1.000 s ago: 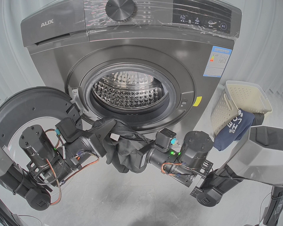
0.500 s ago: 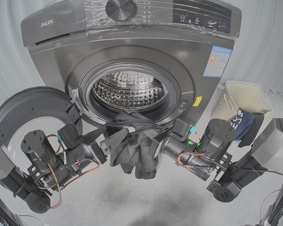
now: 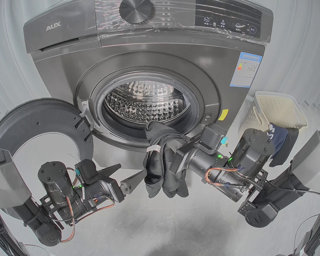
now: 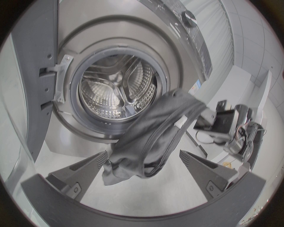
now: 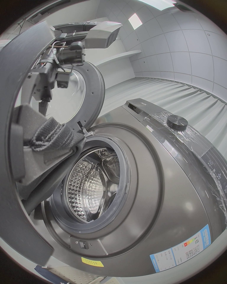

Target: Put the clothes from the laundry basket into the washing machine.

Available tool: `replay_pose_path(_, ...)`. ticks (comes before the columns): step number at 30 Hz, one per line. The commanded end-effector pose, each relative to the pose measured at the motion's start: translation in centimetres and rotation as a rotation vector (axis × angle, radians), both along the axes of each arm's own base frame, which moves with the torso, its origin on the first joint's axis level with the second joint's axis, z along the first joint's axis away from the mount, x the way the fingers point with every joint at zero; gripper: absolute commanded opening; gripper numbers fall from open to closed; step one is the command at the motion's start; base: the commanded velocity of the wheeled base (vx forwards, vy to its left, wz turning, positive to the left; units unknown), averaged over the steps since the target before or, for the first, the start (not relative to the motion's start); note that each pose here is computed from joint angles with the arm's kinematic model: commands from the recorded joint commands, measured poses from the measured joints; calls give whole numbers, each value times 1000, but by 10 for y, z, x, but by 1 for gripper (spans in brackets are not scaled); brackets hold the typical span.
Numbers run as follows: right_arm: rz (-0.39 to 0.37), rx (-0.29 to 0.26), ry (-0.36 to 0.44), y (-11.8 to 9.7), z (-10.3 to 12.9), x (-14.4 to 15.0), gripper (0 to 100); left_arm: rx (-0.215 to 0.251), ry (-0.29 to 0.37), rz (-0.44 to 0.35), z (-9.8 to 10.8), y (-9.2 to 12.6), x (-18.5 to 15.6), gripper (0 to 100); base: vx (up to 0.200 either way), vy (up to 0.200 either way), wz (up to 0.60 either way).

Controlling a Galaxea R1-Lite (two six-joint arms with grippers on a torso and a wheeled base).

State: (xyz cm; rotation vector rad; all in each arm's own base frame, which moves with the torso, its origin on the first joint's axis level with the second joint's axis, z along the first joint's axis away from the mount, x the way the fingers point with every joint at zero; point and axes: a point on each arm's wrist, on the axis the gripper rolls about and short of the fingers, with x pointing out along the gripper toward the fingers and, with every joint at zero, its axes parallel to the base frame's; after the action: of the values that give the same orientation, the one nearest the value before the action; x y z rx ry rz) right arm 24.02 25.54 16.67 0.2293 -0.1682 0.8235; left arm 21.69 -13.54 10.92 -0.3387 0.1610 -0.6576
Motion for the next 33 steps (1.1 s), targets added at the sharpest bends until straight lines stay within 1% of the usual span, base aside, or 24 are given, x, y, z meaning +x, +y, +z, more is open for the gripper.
replay_pose_path(1,-8,7,-5,1,4,2,0,81,69,-6,-23,1,-2,100,0,0,0)
replay_pose_path(3,-27,20,-9,3,7,3,0,124,85,-19,-31,2,-4,100,0,0,0)
replay_pose_path(5,-38,27,-12,5,9,5,0,153,97,-42,-37,2,-6,100,0,0,0)
replay_pose_path(8,-39,22,-3,6,8,6,0,169,111,-73,-41,1,-9,100,0,0,0)
replay_pose_path(12,-35,24,-3,6,8,5,0,175,121,-83,-44,0,-11,100,0,0,0)
replay_pose_path(14,-25,29,0,9,8,2,0,182,124,-112,-46,-7,-14,100,0,0,0)
replay_pose_path(15,-25,29,0,9,8,2,0,181,124,-114,-46,-8,-14,100,0,0,0)
replay_pose_path(19,-22,35,-2,10,9,2,0,183,112,-113,-51,-17,-3,100,0,0,0)
replay_pose_path(22,-21,39,-7,11,11,3,0,191,108,-109,-58,-25,7,100,0,0,0)
replay_pose_path(23,-16,44,-10,13,13,2,0,201,98,-96,-62,-29,16,100,0,0,0)
replay_pose_path(25,-15,43,-9,13,12,2,0,207,102,-86,-69,-32,23,100,0,0,0)
replay_pose_path(28,-15,44,-10,13,12,2,0,198,87,-83,-71,-39,32,100,0,0,0)
replay_pose_path(33,-10,47,-10,14,13,0,0,172,41,-70,-65,-47,43,100,0,0,0)
